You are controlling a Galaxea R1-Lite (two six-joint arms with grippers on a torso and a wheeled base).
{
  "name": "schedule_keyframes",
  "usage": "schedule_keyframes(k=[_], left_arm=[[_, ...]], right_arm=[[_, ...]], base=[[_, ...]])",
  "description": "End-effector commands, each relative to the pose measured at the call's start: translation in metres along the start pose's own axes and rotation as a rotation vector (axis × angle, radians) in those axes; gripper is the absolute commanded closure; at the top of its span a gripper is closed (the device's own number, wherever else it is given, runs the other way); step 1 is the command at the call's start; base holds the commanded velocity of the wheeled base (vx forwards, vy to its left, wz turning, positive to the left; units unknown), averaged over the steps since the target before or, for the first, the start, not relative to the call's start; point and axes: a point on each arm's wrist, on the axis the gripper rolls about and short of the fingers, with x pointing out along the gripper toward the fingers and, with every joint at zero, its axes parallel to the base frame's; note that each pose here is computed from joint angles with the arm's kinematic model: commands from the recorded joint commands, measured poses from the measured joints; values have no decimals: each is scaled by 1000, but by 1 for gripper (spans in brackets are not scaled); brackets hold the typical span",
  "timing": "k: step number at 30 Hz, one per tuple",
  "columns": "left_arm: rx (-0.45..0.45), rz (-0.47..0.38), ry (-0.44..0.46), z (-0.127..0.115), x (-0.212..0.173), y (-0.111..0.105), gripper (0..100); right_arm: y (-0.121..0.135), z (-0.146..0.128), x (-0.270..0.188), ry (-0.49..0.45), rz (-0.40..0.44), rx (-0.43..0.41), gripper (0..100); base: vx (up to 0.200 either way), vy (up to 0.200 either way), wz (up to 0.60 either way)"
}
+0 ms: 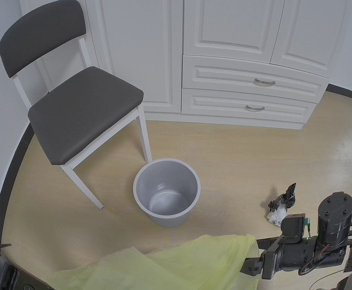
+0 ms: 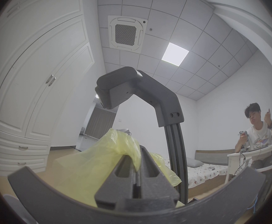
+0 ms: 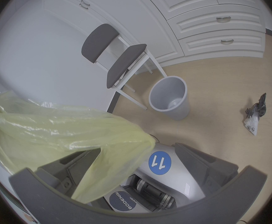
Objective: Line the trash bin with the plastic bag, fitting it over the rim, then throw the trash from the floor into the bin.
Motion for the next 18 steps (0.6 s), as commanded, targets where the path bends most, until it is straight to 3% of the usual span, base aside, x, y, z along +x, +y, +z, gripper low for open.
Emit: schedule_keyframes(k=[1, 11, 18], left_arm=[[-13, -6, 10, -3, 1, 0, 100], [-12, -3, 11, -3, 2, 1, 100], [3, 33, -6, 0, 1, 1, 100]], right_arm=[[0, -1, -1, 5, 4, -5, 0], [-1, -6, -3, 29, 21, -9, 0], [-5, -13, -9, 57, 40, -70, 0]], base=[[0, 0, 0], [0, 0, 0], [0, 0, 0]])
